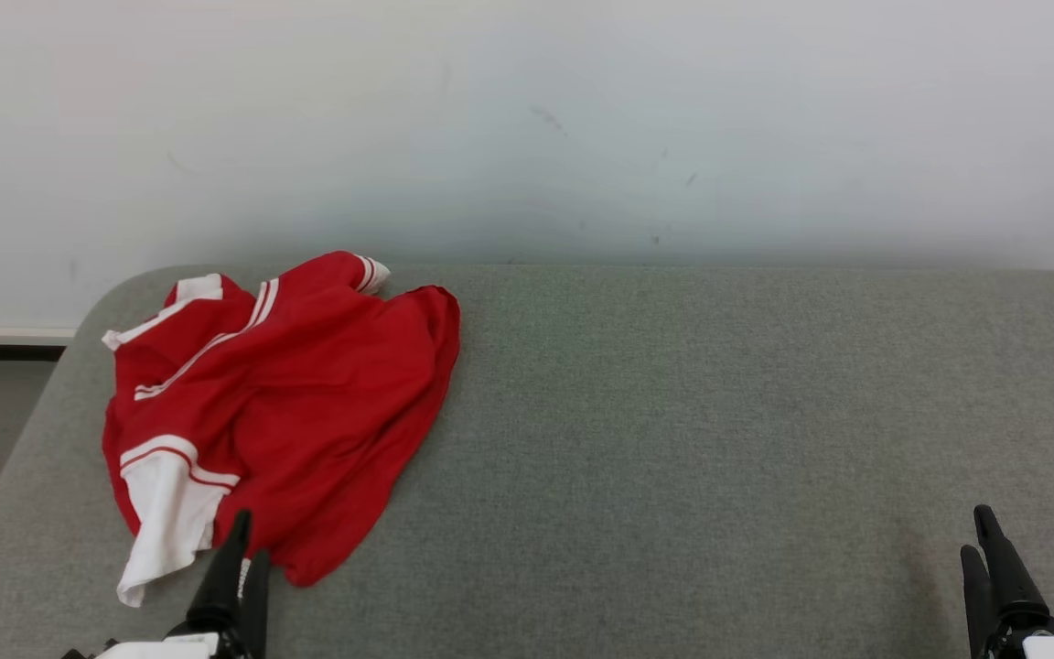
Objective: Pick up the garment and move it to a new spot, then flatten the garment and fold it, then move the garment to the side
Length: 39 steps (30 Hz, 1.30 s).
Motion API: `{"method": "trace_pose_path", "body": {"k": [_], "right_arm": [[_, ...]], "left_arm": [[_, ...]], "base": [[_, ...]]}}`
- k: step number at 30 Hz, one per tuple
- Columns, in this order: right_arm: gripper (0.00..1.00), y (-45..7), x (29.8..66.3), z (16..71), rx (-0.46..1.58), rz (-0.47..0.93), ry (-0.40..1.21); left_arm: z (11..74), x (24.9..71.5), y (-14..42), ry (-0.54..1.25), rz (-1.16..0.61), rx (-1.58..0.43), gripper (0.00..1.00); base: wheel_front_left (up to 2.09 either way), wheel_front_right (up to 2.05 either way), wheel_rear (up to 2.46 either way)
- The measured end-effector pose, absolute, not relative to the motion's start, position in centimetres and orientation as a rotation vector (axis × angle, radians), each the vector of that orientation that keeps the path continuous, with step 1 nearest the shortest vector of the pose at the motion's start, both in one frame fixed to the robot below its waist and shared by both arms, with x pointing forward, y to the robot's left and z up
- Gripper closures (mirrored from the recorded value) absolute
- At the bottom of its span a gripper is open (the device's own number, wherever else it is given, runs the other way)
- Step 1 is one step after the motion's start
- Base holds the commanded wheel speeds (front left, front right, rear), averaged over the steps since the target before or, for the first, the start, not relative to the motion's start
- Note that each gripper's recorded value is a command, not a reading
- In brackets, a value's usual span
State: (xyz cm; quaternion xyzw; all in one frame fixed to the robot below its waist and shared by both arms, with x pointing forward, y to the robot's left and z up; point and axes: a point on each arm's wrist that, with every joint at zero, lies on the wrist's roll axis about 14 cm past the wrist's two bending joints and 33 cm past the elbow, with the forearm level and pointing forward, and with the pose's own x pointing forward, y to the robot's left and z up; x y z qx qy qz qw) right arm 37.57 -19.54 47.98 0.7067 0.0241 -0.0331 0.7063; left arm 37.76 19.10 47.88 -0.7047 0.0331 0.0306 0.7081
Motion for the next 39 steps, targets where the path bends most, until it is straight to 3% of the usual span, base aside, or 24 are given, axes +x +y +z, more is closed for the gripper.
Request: {"method": "trace_pose_path", "body": {"k": [9,22,39], "right_arm": [[0.0,-19.6,37.5,48.5,1.4,-0.069,0.04],[0.0,-19.7,37.4,49.5,1.042,-0.037,0.027],[0.0,-19.1,37.1,49.8,0.748,-0.003,0.017]], "left_arm": [[47.8,37.9,18.4,0.086,0.068,-1.449,0.0],[48.7,38.2,17.2,0.094,0.033,-1.136,0.0],[49.4,38.3,16.5,0.07,0.007,-0.786,0.0]], "base": [[0.0,0.0,0.0],[0.0,0.0,0.0],[0.0,0.0,0.0]]}}
